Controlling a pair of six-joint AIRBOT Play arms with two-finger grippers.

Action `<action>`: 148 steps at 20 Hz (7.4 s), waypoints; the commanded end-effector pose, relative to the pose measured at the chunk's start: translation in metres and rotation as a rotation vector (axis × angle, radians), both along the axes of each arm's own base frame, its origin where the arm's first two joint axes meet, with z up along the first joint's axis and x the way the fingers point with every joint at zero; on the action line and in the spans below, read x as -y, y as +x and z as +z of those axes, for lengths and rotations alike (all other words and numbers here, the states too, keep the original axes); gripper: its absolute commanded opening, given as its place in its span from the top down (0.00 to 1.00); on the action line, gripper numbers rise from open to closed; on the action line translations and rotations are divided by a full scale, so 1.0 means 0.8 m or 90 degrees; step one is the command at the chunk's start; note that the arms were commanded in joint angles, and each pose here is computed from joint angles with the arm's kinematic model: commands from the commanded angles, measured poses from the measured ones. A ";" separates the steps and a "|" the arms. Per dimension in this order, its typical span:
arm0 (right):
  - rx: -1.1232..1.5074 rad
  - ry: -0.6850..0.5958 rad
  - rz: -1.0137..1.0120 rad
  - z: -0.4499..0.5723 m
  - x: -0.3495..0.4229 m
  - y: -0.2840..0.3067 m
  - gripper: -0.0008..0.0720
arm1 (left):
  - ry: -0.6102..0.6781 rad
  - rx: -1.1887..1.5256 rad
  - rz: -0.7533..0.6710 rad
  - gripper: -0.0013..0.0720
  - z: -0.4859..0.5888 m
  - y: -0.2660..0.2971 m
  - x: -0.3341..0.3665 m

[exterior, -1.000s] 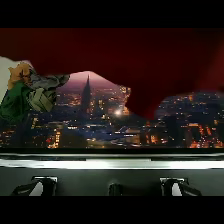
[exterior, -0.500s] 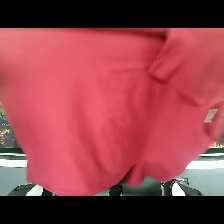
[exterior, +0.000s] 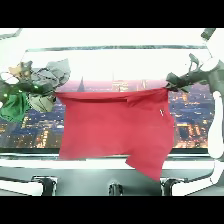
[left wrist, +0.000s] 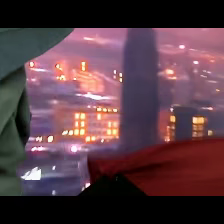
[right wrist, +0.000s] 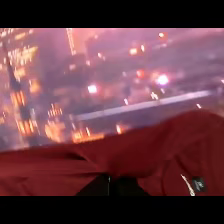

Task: Fold the shirts.

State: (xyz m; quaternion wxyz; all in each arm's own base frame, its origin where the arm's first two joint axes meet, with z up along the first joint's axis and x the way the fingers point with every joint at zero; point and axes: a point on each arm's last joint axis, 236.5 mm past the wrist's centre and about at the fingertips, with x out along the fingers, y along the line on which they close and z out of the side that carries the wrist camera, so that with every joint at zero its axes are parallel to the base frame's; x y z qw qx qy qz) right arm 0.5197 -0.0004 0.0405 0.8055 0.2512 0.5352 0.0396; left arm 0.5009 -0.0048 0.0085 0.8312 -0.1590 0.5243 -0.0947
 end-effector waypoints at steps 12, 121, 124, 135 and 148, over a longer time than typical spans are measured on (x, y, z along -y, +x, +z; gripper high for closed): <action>-0.325 -0.037 0.081 -0.109 -0.005 -0.143 0.93 | -0.078 -0.322 -0.161 0.94 -0.104 -0.126 0.030; -0.193 0.379 0.043 -0.155 -0.012 -0.091 0.16 | -0.172 -0.008 -0.126 0.04 0.112 -0.018 0.142; -0.244 0.331 0.037 -0.164 -0.016 -0.105 0.88 | -0.173 -0.015 -0.152 0.04 0.107 -0.024 0.169; -0.138 0.157 0.104 0.056 -0.059 -0.167 0.93 | -0.259 -0.125 -0.303 0.94 -0.062 -0.127 0.496; -0.098 0.100 0.094 0.155 -0.066 -0.254 0.93 | -0.554 -0.213 -0.302 0.95 -0.046 -0.212 0.652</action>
